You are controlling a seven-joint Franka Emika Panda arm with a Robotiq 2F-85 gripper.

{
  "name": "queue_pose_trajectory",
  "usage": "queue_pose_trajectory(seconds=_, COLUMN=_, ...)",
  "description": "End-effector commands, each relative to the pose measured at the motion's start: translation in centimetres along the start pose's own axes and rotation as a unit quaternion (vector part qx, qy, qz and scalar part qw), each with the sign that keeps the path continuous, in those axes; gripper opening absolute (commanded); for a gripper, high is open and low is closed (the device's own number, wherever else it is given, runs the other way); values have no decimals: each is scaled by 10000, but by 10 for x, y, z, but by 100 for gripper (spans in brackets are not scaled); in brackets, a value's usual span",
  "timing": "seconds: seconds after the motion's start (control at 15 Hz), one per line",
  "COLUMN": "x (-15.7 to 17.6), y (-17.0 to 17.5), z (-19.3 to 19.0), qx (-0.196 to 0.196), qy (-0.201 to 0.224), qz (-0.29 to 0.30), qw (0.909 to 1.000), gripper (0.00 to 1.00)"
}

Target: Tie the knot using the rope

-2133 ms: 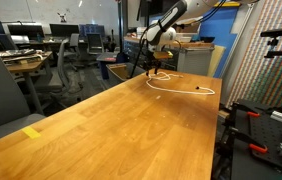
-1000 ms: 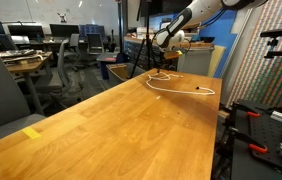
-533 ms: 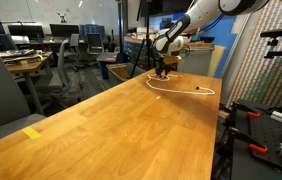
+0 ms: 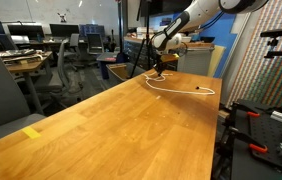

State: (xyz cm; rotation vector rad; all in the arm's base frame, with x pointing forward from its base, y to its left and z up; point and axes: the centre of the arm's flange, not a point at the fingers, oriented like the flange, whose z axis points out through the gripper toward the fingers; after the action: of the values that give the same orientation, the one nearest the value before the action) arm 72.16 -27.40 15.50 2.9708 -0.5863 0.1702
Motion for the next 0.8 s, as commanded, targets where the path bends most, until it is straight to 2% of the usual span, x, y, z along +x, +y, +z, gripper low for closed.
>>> queue_pose_trajectory(seconds=0.0, x=2, y=-19, z=-35, qx=175, qy=296, qz=-250, qw=9991, gripper=9)
queue_pose_trajectory(seconds=0.33, x=3, y=-44, z=-45, qx=145, qy=312, qz=-516, qw=9981, gripper=8)
queue_pose_trajectory(seconds=0.53, x=-3, y=-61, z=-45, qx=332, qy=265, qz=-615, qw=9972, gripper=7)
queue_pose_trajectory(seconds=0.73, x=-17, y=-92, z=-51, qx=536, qy=264, qz=-897, qw=9942, gripper=8)
